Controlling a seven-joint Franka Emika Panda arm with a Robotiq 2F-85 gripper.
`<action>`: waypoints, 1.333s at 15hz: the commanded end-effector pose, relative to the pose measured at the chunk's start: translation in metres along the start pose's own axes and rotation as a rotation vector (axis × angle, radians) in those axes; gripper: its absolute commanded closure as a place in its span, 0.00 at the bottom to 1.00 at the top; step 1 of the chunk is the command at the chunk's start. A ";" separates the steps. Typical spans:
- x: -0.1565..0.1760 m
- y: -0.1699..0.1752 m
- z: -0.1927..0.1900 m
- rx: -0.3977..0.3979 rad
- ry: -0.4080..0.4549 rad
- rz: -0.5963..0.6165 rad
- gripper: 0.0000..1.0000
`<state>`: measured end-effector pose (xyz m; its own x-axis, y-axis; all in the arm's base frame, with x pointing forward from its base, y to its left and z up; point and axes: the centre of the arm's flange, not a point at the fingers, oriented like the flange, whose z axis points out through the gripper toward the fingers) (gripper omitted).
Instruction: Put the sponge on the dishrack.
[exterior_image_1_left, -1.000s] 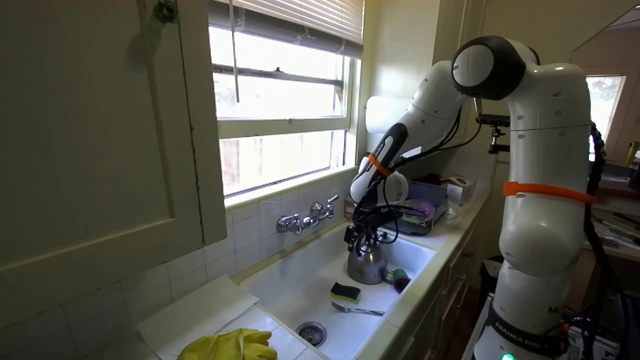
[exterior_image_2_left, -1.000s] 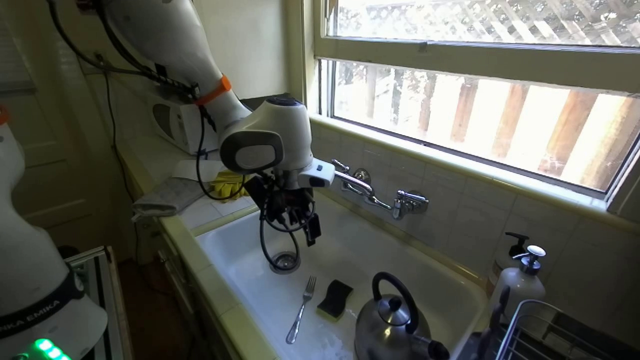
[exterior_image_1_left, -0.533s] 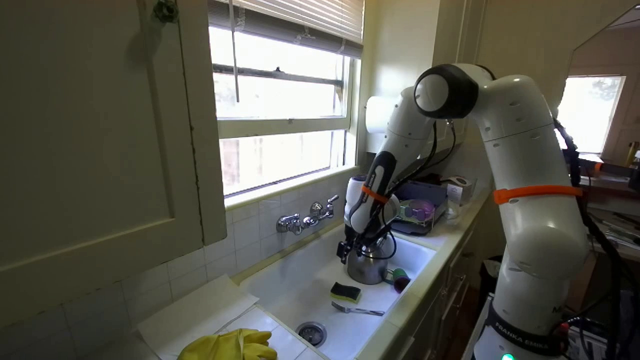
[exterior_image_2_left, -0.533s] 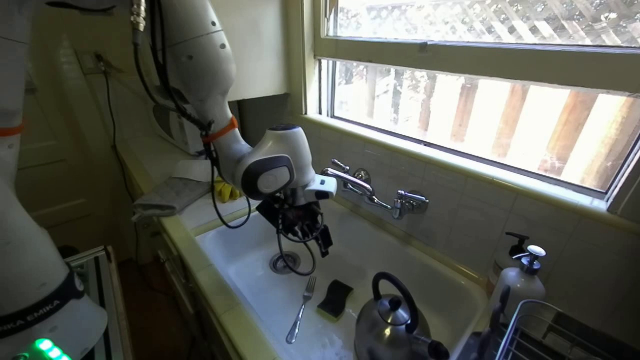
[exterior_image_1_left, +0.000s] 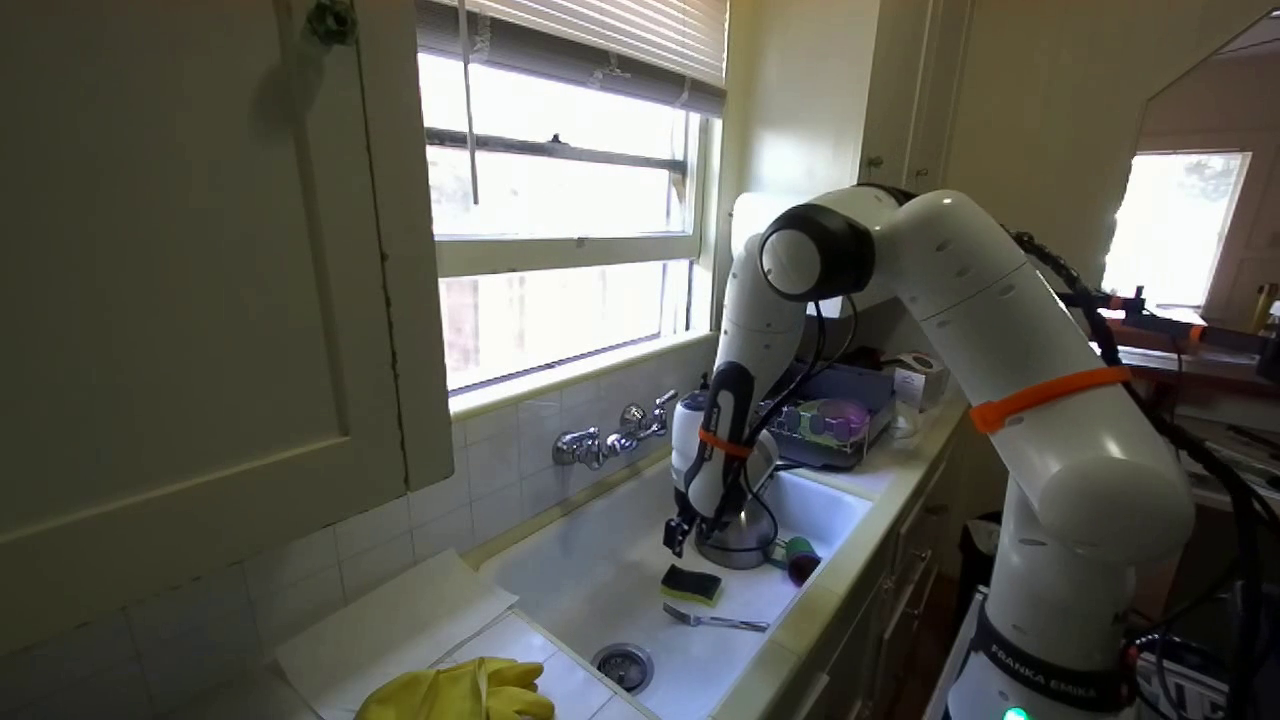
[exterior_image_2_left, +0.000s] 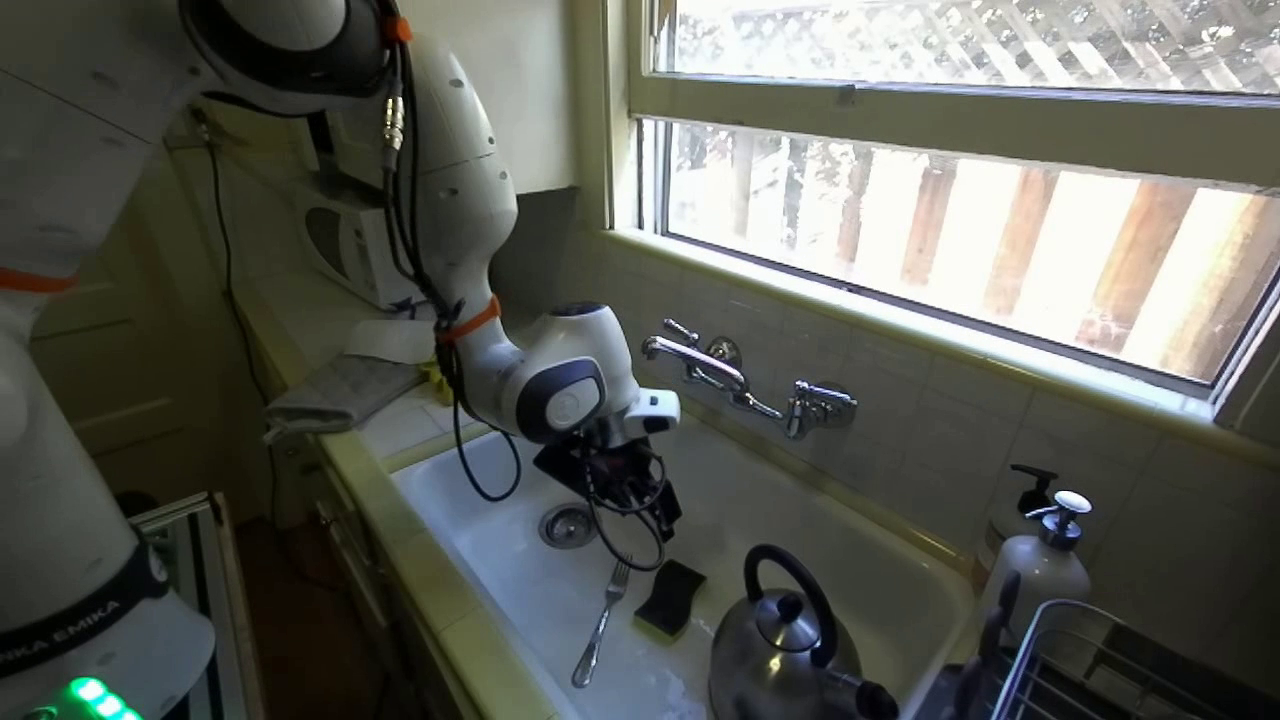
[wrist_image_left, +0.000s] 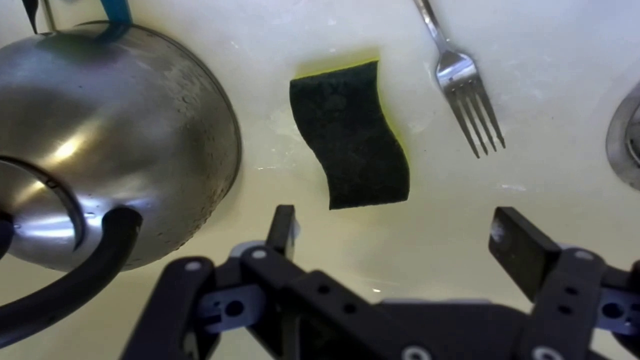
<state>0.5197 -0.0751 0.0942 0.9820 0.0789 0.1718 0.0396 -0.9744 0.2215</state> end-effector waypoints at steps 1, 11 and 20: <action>0.006 -0.008 0.035 -0.018 -0.008 -0.045 0.00; 0.003 -0.027 0.101 -0.047 0.023 -0.096 0.00; 0.004 -0.028 0.133 -0.053 0.037 -0.066 0.08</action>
<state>0.5426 -0.0745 -0.0242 0.9748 0.1492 0.1660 0.0998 -0.9566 0.2736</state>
